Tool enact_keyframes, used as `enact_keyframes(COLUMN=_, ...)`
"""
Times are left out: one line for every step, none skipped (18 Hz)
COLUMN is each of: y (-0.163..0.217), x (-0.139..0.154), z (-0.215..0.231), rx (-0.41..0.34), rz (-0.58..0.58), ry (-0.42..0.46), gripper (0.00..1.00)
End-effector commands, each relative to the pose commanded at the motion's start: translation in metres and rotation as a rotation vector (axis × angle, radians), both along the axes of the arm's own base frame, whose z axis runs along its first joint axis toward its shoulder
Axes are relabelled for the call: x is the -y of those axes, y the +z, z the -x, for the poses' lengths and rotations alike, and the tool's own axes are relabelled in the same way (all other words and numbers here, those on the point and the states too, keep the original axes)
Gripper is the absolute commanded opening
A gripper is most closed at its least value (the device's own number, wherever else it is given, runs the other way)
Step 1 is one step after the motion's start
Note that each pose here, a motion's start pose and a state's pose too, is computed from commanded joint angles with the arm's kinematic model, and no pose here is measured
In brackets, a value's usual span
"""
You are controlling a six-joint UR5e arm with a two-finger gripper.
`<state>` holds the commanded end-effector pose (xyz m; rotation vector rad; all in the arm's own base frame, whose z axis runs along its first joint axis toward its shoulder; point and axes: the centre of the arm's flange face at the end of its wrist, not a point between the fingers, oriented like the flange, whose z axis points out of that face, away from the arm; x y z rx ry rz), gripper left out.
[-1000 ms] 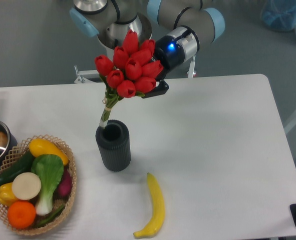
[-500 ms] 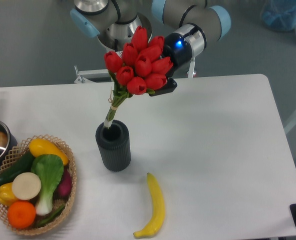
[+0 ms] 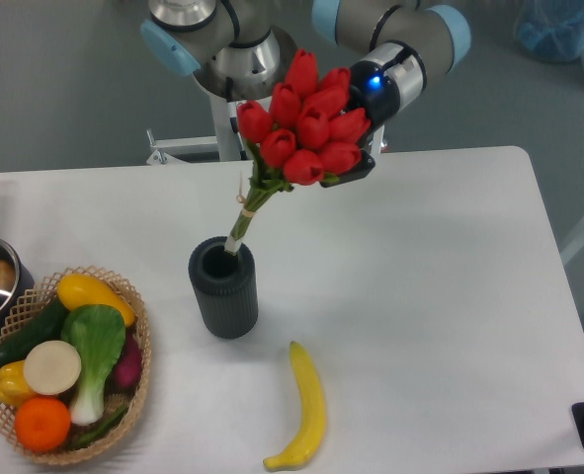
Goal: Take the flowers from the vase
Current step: 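Raise the tulip bunch higher, clearing the stems from the vase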
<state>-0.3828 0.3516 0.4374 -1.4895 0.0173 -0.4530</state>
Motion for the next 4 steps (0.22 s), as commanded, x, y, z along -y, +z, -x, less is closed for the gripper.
enact_keyframes(y=0.0014, x=0.0016, z=-0.0003, rx=-0.003, rz=-0.001, ry=0.003, gripper=0.41)
enact_keyframes(y=0.0009, x=0.0025, z=-0.0007, rx=-0.001, rz=-0.002, ry=0.004, gripper=0.41)
enact_keyframes(y=0.0002, x=0.0044, z=0.0001, rx=0.0, rz=-0.001, ry=0.009, gripper=0.41)
enact_keyframes(y=-0.0004, x=0.0057, z=0.0009, rx=0.002, rz=-0.001, ry=0.012, gripper=0.41)
